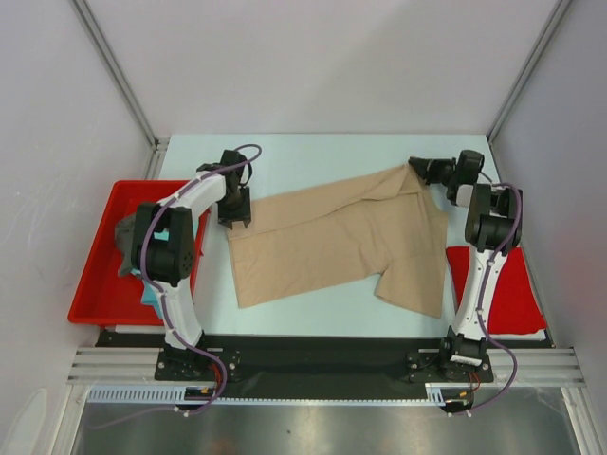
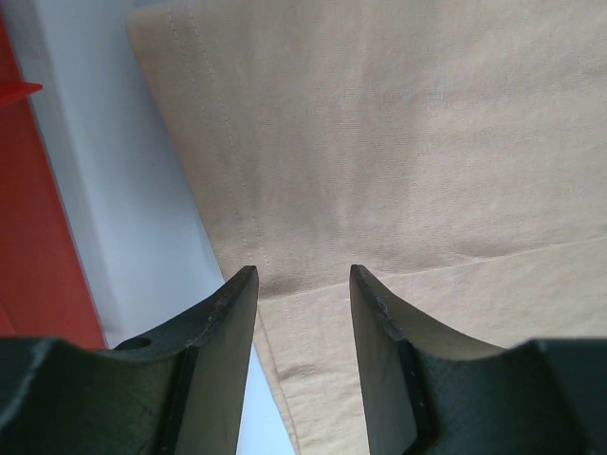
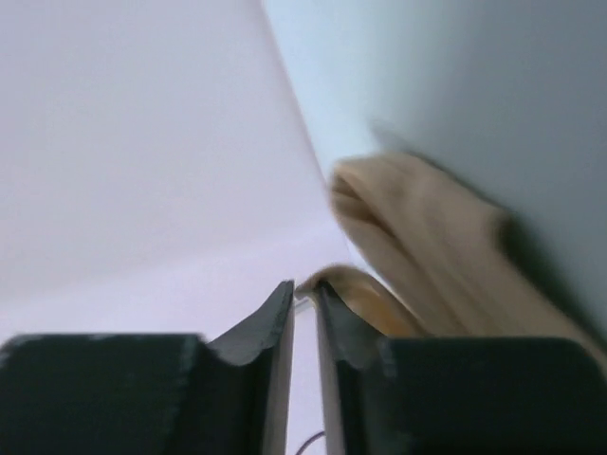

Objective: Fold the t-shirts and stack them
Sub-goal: Fold the tshirt

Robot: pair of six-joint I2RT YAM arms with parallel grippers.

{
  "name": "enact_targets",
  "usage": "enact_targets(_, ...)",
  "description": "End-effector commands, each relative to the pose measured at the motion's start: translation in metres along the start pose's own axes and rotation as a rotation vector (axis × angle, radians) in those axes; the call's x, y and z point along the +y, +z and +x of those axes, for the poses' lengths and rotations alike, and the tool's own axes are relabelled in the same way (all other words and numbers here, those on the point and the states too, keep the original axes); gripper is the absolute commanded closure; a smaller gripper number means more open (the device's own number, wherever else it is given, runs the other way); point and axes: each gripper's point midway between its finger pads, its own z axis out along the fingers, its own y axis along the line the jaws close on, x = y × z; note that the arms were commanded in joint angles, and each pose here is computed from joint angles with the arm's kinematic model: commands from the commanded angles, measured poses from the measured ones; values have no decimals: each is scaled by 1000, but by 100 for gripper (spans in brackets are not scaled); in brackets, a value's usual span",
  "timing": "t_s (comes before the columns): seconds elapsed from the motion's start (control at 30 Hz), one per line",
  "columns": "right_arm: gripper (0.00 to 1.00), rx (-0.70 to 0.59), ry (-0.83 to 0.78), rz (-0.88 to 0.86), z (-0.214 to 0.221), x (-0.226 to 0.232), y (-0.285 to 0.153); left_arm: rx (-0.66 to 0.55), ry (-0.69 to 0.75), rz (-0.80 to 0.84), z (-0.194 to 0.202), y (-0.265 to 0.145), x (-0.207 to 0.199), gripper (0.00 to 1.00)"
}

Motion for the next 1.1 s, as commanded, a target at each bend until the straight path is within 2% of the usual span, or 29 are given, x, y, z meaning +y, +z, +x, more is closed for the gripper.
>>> enact_targets(0.0, 76, 80, -105, -188, 17, 97, -6, -25, -1, 4, -9, -5, -3, 51)
enact_targets(0.03, 71, 77, -195, -79, 15, 77, -8, -25, -4, 5, -9, -3, -3, 51)
enact_targets(0.2, 55, 74, -594, 185, 22, 45, -50, -19, -12, 11, -4, -2, -4, 51)
enact_targets(0.23, 53, 108, -609, 266, 29, 27, -59, -14, -11, 11, -3, -1, -4, 51)
enact_targets(0.27, 52, 143, -729, 283, 35, 21, -65, -14, -11, 16, -3, -1, -5, 51)
enact_targets(0.33, 50, 220, -759, 356, 52, -9, -70, -2, -5, 17, -2, 2, -5, 51)
enact_targets(0.43, 51, 283, -800, 367, 65, -27, -64, 0, 4, 16, -3, 1, -5, 51)
enact_targets(0.5, 50, 287, -830, 362, 65, -30, -55, 2, 7, 16, -5, 1, -6, 51)
enact_targets(0.57, 45, 298, -883, 346, 67, -23, -45, 0, 9, 16, -6, 0, -6, 51)
enact_targets(0.63, 43, 326, -891, 409, 63, -41, -37, -3, 5, 20, -7, -1, -7, 51)
enact_targets(0.67, 43, 317, -927, 399, 62, -31, -32, 0, 5, 21, -6, -1, -7, 51)
enact_targets(0.77, 42, 318, -962, 421, 54, -39, -20, 2, -1, 22, -5, -2, -7, 51)
enact_targets(1.0, 46, 316, -1008, 414, 42, -39, -7, 4, -3, 11, 0, -4, -3, 51)
enact_targets(1.07, 50, 336, -992, 383, 47, -38, -3, 12, -4, 8, 3, -3, -3, 51)
